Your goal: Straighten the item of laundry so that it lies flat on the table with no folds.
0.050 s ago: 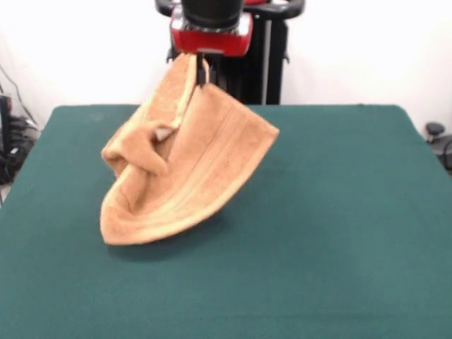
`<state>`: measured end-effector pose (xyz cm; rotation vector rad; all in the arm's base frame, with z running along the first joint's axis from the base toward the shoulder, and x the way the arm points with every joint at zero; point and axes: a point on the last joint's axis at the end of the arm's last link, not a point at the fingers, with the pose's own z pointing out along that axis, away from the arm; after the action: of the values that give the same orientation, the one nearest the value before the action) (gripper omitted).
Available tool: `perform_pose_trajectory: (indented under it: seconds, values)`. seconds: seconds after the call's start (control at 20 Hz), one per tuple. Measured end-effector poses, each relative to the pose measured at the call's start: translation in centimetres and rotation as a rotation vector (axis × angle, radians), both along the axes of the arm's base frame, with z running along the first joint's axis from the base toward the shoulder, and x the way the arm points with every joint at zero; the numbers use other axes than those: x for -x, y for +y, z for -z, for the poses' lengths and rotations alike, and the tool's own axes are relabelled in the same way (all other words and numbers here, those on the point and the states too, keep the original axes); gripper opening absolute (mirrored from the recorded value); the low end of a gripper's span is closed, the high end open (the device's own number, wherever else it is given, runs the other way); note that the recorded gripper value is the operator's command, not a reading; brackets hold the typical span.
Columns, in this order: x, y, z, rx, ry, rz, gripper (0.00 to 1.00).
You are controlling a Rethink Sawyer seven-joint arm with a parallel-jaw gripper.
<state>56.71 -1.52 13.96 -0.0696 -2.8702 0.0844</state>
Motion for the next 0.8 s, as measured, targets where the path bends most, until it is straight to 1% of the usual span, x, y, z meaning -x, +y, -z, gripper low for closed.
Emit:
perform_pose_trajectory:
  seconds: [0.15,0.45,0.65,0.8]
  values:
    - [0.0,0.9,-1.6,-0.004,0.013,-0.005,0.0]
    - [-0.1,2.0,-3.7,-0.011,0.017,-0.003,0.0]
    - [-0.3,1.9,-4.3,-0.012,0.009,0.005,0.0]
    - [-0.2,1.8,-4.2,-0.015,0.011,0.012,0.0]
